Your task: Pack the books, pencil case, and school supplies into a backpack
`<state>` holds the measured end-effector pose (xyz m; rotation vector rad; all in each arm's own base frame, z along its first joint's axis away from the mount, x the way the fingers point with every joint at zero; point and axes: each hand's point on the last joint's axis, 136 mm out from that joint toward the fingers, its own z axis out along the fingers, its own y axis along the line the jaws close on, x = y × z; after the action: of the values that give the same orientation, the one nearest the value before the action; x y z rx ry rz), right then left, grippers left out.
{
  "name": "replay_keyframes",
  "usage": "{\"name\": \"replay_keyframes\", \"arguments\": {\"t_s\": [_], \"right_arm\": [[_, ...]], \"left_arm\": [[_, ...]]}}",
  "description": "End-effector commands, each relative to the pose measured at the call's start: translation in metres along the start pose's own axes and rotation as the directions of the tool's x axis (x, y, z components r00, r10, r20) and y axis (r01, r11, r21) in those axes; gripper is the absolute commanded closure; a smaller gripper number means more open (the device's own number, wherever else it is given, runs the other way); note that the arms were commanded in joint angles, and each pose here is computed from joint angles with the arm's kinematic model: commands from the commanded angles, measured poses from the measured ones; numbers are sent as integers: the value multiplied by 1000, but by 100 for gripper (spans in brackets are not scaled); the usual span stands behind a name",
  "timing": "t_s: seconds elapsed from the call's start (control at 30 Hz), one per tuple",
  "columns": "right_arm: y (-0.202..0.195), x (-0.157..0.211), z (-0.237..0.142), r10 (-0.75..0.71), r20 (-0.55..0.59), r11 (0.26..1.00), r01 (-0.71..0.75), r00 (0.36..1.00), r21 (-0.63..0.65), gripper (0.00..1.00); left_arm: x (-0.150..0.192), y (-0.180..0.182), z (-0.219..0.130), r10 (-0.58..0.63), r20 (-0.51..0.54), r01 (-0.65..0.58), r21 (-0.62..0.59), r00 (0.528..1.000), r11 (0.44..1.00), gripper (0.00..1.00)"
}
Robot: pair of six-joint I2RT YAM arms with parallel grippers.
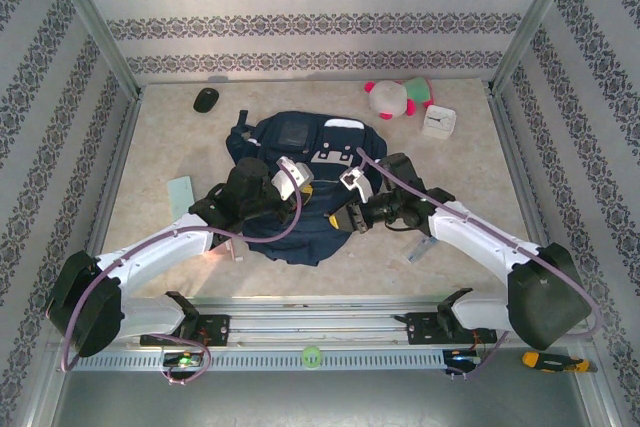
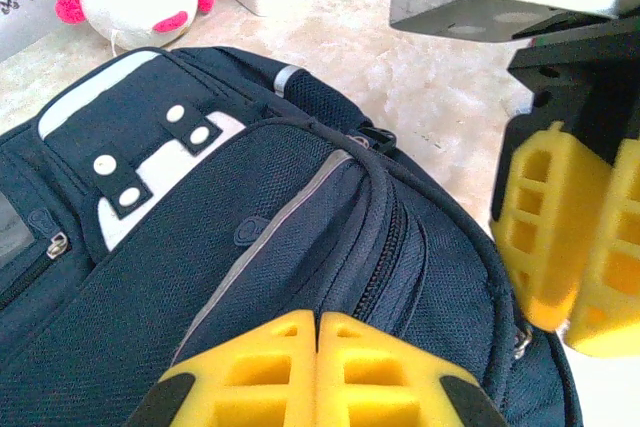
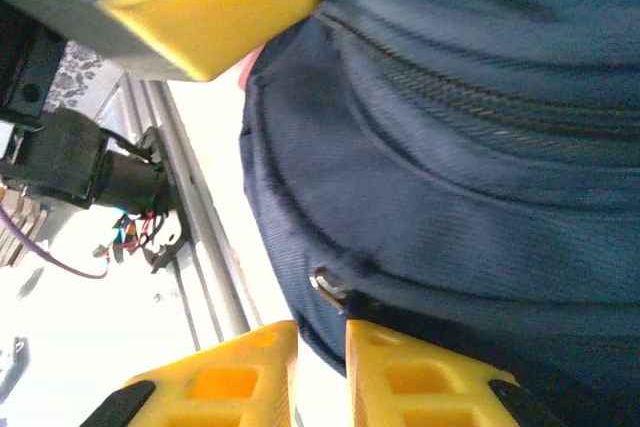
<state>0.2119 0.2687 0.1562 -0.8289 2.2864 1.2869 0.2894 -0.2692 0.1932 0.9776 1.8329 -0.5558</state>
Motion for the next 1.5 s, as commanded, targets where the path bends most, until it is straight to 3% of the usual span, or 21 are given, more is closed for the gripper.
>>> {"name": "replay_keyframes", "arguments": {"t_s": [0.0, 0.2, 0.4, 0.57, 0.73, 0.97, 1.27, 1.37, 1.47], "right_arm": [[17, 7, 2, -27, -20, 998, 26, 999, -57, 80], [13, 2, -12, -72, 20, 997, 72, 997, 31, 68], [-16, -5, -35, -58, 118, 983, 36, 991, 178, 36], [-24, -7, -26, 12, 95, 992, -24, 995, 123, 28], [-16, -11, -9, -35, 70, 997, 30, 997, 75, 26], [10, -3, 9, -36, 9, 997, 37, 999, -71, 33], [14, 4, 11, -6, 1, 997, 6, 1000, -75, 69], [12, 7, 13, 11, -8, 997, -11, 1000, -72, 73], [9, 6, 14, 39, -10, 998, -39, 999, -58, 70]], "left_arm": [[-45, 3, -7, 31, 147, -33, 9, 989, 999, 100], [-45, 2, -7, 32, 145, -34, 10, 989, 999, 100], [-45, 2, -7, 28, 148, -31, 13, 989, 999, 100], [-47, 2, -7, 24, 156, -27, 16, 987, 1000, 100], [-47, 1, -7, 25, 157, -28, 18, 987, 999, 100], [-49, 2, -8, 28, 159, -31, 14, 987, 999, 100], [-50, 1, -5, 18, 169, -22, 21, 985, 1000, 100], [-48, 2, -5, 13, 165, -16, 22, 986, 1000, 100], [-47, 1, -5, -1, 162, -3, 24, 987, 1000, 100]]}}
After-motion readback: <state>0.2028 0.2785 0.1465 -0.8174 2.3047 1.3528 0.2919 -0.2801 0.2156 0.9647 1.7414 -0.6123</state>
